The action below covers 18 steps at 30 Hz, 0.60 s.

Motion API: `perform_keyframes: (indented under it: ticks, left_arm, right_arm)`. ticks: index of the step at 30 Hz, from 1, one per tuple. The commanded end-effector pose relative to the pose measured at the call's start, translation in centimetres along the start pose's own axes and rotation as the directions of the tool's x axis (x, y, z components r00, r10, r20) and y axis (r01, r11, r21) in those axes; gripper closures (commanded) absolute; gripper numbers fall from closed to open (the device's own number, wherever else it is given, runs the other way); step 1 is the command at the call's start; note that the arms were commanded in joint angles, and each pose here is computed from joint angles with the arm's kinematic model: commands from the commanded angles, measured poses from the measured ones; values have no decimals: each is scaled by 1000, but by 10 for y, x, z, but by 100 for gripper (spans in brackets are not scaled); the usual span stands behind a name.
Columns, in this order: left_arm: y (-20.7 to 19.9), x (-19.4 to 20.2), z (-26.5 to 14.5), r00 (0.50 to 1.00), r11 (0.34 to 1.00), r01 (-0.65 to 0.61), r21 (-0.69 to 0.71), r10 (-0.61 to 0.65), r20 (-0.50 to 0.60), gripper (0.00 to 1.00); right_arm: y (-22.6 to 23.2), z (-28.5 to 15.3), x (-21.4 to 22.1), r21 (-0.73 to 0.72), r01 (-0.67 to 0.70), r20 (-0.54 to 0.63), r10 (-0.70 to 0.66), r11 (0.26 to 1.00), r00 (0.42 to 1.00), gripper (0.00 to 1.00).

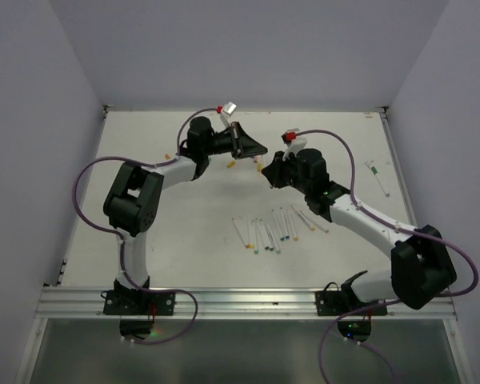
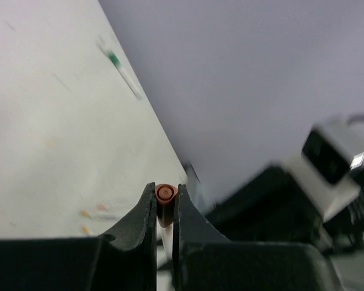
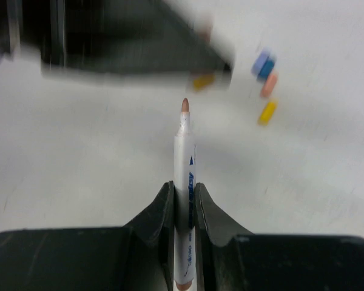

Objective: Open the pen caps

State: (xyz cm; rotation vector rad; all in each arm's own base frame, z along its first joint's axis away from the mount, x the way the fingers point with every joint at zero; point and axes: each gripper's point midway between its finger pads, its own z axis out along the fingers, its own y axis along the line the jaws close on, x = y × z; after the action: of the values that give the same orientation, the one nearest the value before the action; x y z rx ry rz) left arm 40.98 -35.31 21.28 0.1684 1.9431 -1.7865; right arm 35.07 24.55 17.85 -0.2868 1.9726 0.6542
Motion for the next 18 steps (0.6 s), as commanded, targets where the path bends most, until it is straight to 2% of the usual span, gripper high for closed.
perform_keyframes:
  ticks: [1,7,9,10,13,15,16,18]
  left_arm:
    - [3,-179,-84,759,979,-128,-157,198,621,100]
    - [11,-176,-93,741,969,-113,-220,230,631,100]
    - [12,-173,-85,781,964,-136,-227,245,574,100]
    - [21,-167,-80,816,956,-141,-257,260,517,100]
    - [57,-147,-77,875,917,-137,-376,290,388,100]
    - [75,-135,-78,894,882,-138,-451,307,326,100]
    - [95,-122,-83,915,845,-131,-519,305,265,100]
    - [109,-115,-86,921,813,-131,-568,311,233,100]
  right_arm:
    - [17,-54,149,-10,-82,-481,67,997,874,100]
    - [11,-56,135,26,-25,-463,34,999,885,100]
    - [4,-57,127,67,-7,-445,36,998,895,100]
    - [-3,-56,118,106,23,-429,25,994,903,100]
    - [-22,-60,105,148,91,-460,-13,985,888,100]
    - [-47,-64,96,186,101,-478,0,977,879,100]
    - [-56,-68,94,206,104,-492,11,973,870,100]
    - [-81,-74,89,255,120,-498,24,959,867,100]
